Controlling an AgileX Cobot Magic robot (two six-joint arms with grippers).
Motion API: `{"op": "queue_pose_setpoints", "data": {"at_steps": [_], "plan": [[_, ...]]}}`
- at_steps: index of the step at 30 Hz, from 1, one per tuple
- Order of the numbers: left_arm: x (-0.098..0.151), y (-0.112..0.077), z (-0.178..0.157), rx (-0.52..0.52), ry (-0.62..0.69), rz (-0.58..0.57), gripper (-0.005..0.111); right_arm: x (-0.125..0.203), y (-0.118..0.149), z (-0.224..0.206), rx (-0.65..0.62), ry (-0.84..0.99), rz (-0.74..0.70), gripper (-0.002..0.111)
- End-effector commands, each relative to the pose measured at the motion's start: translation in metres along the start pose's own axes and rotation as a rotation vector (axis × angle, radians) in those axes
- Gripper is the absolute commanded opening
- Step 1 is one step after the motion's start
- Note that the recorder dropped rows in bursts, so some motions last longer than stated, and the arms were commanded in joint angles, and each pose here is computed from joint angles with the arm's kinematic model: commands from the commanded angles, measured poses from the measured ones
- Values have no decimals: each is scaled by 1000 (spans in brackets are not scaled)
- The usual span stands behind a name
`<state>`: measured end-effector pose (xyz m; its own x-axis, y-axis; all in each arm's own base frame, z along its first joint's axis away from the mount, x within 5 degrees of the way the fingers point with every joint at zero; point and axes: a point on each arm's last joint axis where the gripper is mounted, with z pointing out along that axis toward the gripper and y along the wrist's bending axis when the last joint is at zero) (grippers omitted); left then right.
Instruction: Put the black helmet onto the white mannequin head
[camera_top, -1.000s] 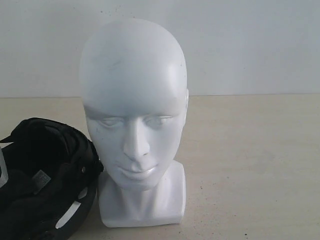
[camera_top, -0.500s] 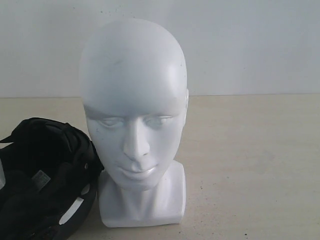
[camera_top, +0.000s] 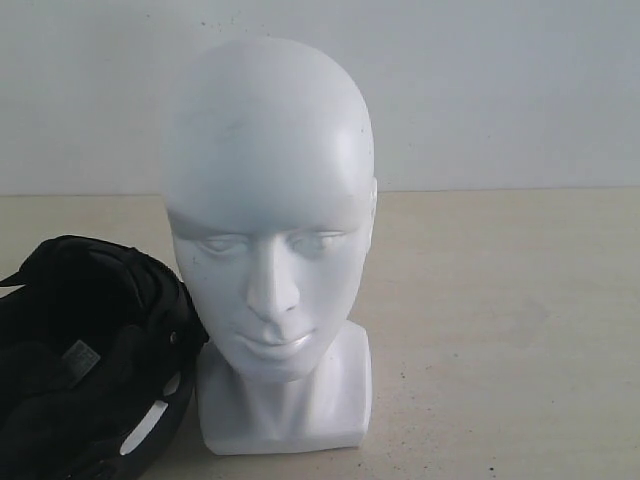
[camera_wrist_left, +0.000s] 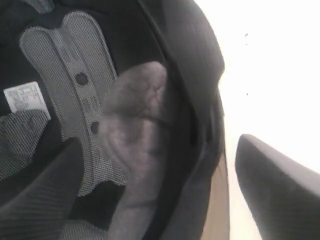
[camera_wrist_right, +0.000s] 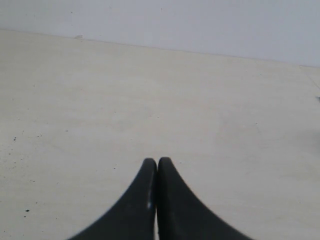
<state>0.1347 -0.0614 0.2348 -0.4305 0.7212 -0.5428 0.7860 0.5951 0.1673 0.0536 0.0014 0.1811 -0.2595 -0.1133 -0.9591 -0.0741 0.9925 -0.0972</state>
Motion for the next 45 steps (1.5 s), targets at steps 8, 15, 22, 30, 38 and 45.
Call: {"op": "queue_pose_setpoints", "data": {"at_steps": [8, 15, 22, 30, 38, 45], "plan": [[-8, -3, 0, 22, -72, 27, 78, -1, 0, 0, 6, -18, -3, 0], [-9, -3, 5, 38, -69, 17, 81, -1, 0, 0, 6, -18, -3, 0], [-9, -7, 8, 55, -70, 42, 81, -1, 0, 0, 6, -18, -3, 0], [-10, -5, 17, 68, -54, 13, 81, -1, 0, 0, 6, -18, -3, 0], [-16, -7, 7, 74, -106, -9, 81, -1, 0, 0, 6, -18, -3, 0], [-16, -14, 2, 110, -106, 20, 81, -1, 0, 0, 6, -18, -3, 0]]}}
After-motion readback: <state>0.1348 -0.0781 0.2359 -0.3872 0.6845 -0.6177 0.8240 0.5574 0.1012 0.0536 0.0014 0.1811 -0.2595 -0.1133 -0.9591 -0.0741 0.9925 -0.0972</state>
